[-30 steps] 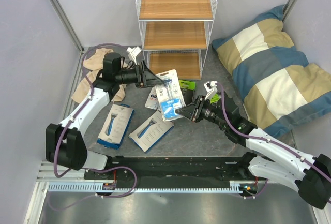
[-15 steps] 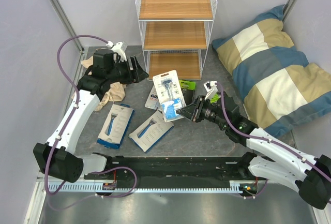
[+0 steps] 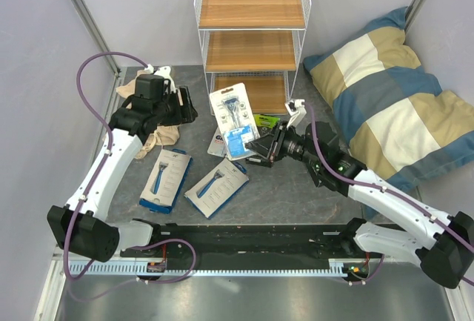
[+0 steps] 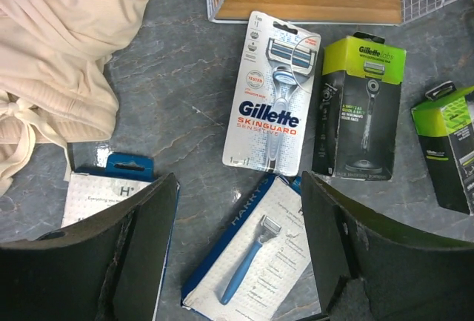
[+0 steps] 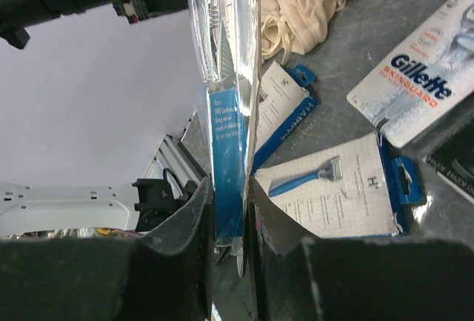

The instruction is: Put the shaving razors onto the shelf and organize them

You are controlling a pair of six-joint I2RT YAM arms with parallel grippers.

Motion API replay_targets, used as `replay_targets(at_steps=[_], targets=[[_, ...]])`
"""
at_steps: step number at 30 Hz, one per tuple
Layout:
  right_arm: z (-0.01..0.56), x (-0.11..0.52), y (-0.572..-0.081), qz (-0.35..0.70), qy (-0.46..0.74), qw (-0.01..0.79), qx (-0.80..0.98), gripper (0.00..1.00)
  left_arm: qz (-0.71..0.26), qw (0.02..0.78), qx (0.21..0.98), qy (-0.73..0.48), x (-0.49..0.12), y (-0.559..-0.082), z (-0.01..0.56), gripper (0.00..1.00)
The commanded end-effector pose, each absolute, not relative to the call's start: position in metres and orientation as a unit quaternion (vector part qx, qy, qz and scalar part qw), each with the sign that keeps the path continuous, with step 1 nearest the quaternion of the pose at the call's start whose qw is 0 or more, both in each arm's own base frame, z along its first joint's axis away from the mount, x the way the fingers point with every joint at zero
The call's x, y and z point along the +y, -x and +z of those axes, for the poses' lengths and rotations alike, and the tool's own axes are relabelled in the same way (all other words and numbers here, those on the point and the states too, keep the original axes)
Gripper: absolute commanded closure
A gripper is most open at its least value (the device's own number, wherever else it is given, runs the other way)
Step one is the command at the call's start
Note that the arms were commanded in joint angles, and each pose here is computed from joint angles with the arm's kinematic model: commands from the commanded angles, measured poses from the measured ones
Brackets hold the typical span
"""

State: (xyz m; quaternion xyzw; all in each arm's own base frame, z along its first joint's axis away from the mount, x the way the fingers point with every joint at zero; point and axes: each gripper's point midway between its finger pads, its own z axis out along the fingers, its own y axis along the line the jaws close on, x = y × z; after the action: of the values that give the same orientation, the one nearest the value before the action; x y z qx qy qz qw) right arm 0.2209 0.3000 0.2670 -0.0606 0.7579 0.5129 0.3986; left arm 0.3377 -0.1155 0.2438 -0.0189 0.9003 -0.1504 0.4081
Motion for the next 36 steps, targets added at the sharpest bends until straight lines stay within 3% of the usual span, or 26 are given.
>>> replay_targets(at_steps=[1,22,36], targets=[[0.331,0.31,-0.235,0.531,0.093,0.447,0.714,0.87,-0.131,0.439,0.889,-0.002,-0.107,-0.335,0.263,0.25],[0.455,0.317,-0.337,0.506,0.079,0.532,0.675,0.87,-0.141,0.426,0.893,-0.02,-0.112,-0.329,0.252,0.26],[0.507,0.317,-0.408,0.527,0.046,0.554,0.642,0.87,-0.15,0.425,0.892,-0.032,-0.115,-0.327,0.253,0.27]])
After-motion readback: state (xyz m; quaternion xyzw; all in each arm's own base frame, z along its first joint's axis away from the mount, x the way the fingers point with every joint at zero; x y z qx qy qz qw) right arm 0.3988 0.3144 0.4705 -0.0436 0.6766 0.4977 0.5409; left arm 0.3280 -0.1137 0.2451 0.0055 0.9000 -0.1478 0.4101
